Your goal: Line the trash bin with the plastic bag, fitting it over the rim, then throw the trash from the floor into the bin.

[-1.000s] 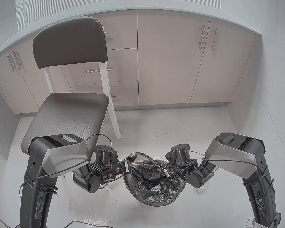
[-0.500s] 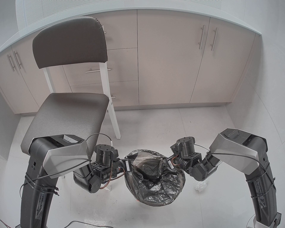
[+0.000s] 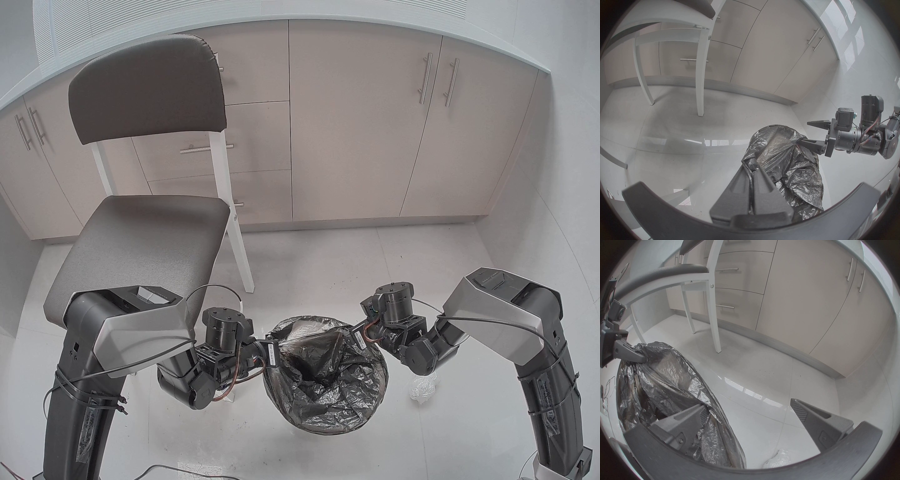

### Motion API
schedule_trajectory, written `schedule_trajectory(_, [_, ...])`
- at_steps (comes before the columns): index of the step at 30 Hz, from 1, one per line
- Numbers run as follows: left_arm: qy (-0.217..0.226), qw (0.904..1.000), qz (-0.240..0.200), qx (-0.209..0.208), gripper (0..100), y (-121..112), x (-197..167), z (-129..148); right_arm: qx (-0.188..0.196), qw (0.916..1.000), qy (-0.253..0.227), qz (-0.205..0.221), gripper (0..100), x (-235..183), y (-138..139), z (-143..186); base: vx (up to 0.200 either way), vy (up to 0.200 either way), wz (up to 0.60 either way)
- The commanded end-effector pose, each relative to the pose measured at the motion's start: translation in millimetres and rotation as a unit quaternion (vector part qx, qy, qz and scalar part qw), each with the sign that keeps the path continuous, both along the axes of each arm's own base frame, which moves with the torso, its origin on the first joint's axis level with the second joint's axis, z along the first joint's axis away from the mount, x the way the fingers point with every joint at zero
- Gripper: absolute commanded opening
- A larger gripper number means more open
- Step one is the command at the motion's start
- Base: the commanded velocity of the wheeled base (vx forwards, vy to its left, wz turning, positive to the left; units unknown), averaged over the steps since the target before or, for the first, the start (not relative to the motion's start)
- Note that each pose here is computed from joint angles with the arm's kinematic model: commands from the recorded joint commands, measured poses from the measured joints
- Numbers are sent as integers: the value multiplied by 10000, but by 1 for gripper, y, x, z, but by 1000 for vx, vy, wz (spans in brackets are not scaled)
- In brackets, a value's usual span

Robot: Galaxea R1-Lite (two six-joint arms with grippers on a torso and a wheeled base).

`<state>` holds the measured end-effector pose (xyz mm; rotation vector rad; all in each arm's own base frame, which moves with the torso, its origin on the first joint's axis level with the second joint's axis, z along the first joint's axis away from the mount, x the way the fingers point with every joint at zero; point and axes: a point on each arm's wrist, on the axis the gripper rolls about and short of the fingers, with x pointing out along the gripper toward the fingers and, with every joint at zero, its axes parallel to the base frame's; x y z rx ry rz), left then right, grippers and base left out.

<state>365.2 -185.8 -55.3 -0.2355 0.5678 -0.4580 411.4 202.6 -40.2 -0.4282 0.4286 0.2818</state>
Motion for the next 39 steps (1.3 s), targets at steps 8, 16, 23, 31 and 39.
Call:
schedule_trajectory(8, [26, 10000, -6, 18, 0, 0, -1, -2, 43, 9999, -18, -96, 100, 9, -10, -1, 0, 0, 0])
schedule_trajectory(16, [38, 10000, -27, 59, 100, -2, -2, -3, 109, 9999, -8, -110, 100, 11, -11, -4, 0, 0, 0])
schedule_trajectory(23, [7, 9980, 190, 595, 100, -3, 1, -11, 126, 9999, -43, -109, 100, 17, -9, -8, 0, 0, 0])
schedule_trajectory(31, [311, 9911, 644, 1126, 100, -7, 10, -15, 116, 9998, -16, -135, 100, 20, -9, -17, 0, 0, 0])
schedule_trajectory(39, [326, 9930, 962, 610, 100, -9, 13, -6, 136, 9997, -73, -193, 100, 23, -14, -13, 0, 0, 0])
